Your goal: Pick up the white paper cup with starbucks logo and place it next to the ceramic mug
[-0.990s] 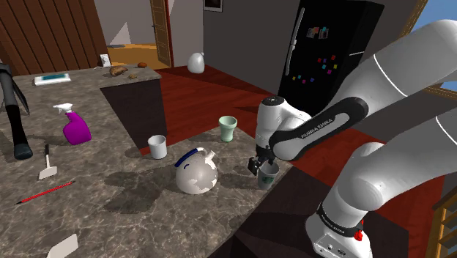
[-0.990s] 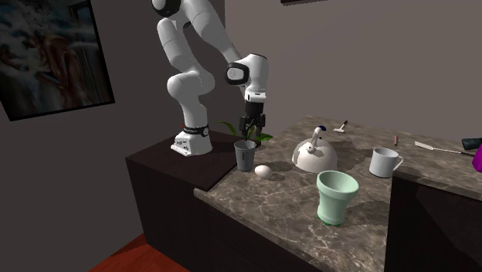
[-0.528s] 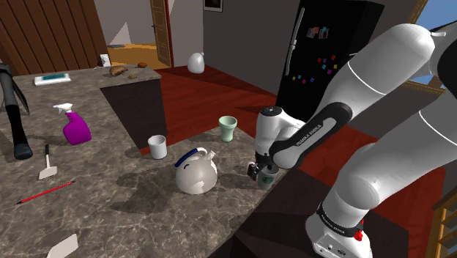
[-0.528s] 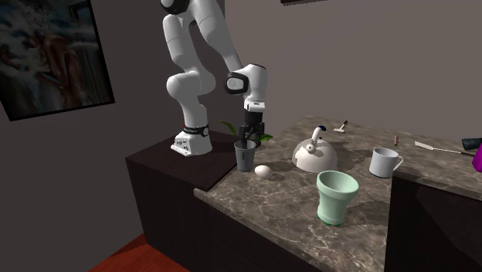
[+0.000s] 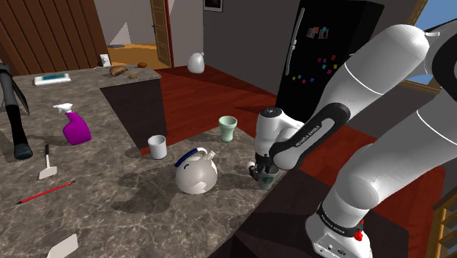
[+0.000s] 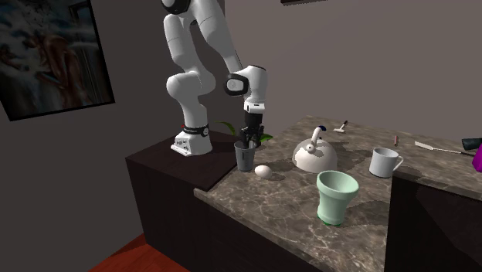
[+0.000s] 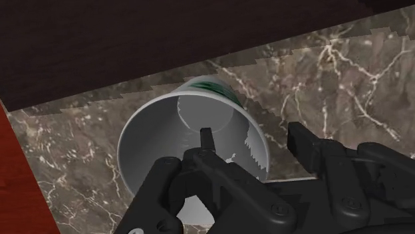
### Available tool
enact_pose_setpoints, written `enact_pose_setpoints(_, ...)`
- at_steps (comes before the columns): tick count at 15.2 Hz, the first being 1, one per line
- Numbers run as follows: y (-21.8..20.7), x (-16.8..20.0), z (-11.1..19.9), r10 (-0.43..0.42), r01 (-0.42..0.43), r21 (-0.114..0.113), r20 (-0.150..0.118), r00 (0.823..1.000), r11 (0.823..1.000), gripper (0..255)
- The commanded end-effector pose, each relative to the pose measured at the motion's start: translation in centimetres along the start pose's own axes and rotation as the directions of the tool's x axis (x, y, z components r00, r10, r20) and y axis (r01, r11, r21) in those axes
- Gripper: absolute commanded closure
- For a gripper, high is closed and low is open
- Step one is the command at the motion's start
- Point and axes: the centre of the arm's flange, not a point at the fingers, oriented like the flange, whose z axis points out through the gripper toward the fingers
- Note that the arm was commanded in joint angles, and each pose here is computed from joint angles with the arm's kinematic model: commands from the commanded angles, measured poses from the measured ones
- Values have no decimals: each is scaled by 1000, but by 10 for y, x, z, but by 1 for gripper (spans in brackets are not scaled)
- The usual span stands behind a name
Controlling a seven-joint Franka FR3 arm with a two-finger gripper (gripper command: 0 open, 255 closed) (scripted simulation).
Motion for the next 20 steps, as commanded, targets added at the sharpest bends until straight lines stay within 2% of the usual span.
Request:
enact_pose_setpoints(1, 0, 0, 0, 0, 0, 0, 0, 1000, 1000, 255)
enact_pose_setpoints(9, 0, 0, 0, 0, 0, 0, 0, 1000, 1000, 255)
enact_pose_setpoints(20, 8, 1, -58, 0, 0, 0, 0, 1000, 1000, 255)
